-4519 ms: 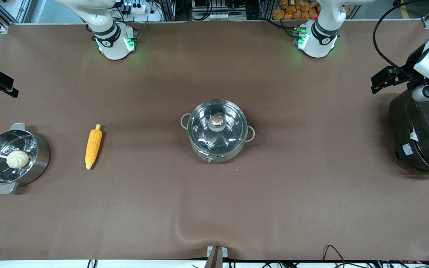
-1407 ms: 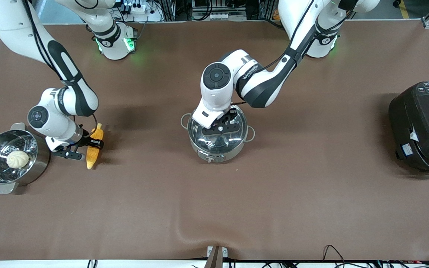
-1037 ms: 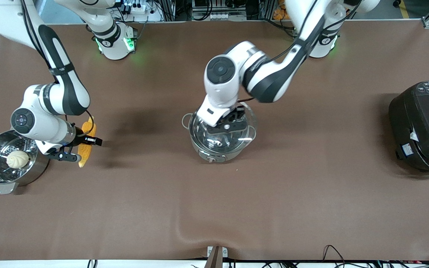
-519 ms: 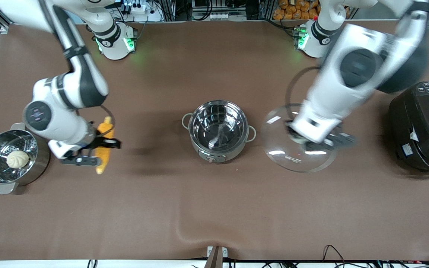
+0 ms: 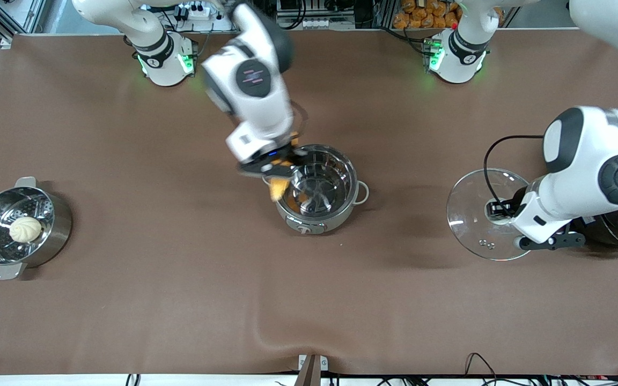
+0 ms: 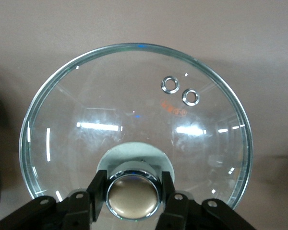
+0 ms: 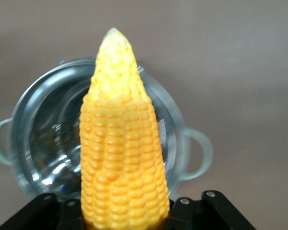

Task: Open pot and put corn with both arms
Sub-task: 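Lower the corn into the pot and open the right gripper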

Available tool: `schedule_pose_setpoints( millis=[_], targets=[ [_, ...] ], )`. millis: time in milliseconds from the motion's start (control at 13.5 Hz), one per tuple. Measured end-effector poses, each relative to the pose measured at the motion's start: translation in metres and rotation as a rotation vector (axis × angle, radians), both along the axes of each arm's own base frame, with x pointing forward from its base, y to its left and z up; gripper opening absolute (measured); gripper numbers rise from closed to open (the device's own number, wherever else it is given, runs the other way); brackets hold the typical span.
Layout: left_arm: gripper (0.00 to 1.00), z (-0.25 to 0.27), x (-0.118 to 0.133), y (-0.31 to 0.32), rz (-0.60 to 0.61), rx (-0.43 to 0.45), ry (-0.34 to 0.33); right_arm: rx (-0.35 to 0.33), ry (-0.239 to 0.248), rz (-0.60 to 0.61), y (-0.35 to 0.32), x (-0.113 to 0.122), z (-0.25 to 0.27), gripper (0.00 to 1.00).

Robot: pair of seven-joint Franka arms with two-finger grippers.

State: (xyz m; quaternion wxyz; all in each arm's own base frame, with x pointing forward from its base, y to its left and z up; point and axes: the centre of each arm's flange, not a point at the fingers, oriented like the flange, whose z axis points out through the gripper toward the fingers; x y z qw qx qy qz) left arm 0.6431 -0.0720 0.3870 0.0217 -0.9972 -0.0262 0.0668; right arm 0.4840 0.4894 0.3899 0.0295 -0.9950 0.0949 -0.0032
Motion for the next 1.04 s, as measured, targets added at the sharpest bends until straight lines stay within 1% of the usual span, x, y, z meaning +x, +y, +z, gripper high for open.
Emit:
schedule_pose_setpoints(
  millis=[74,148,222,370,444,519,593,667,741,815,889,963,1037],
  targets=[
    [0.5,-0.019,-0.005,0.0,-0.015,-0.006,-0.017,-0.009,-0.021,-0.022,0.021,-0.006,-0.016,0.06],
    [0.5,-0.036,-0.013,-0.002,-0.026,-0.011,-0.036,-0.019,-0.04,-0.04,0.032,-0.006,-0.033,0.09],
    [0.5,-0.053,-0.022,-0.003,-0.032,-0.016,-0.055,-0.021,-0.049,-0.057,0.035,0.0,-0.051,0.11],
    [0.5,-0.084,-0.044,-0.001,-0.035,-0.019,-0.066,-0.024,-0.064,-0.085,0.027,0.02,-0.072,0.29],
    [0.5,-0.097,-0.054,0.003,-0.032,-0.02,-0.063,-0.022,-0.072,-0.101,0.021,0.031,-0.072,0.4],
    [0.5,-0.108,-0.062,0.006,-0.029,-0.021,-0.06,-0.017,-0.08,-0.115,0.014,0.041,-0.068,0.49],
    [0.5,-0.117,-0.068,0.009,-0.028,-0.022,-0.059,-0.01,-0.09,-0.123,0.011,0.047,-0.061,0.61],
    [0.5,-0.126,-0.075,0.011,-0.027,-0.023,-0.056,-0.003,-0.099,-0.124,0.011,0.05,-0.055,0.71],
    [0.5,-0.134,-0.082,0.011,-0.027,-0.023,-0.046,0.003,-0.107,-0.123,0.013,0.051,-0.05,0.83],
    [0.5,-0.14,-0.087,0.014,-0.024,-0.023,-0.036,0.009,-0.112,-0.122,0.014,0.051,-0.045,0.92],
    [0.5,-0.145,-0.091,0.018,-0.023,-0.023,-0.03,0.011,-0.115,-0.123,0.014,0.052,-0.039,1.0],
    [0.5,-0.15,-0.094,0.022,-0.031,-0.026,-0.03,-0.002,-0.111,-0.128,0.009,0.053,-0.029,1.0],
    [0.5,-0.154,-0.096,0.027,-0.039,-0.029,-0.029,-0.037,-0.095,-0.13,-0.003,0.056,-0.013,1.0]
  ],
)
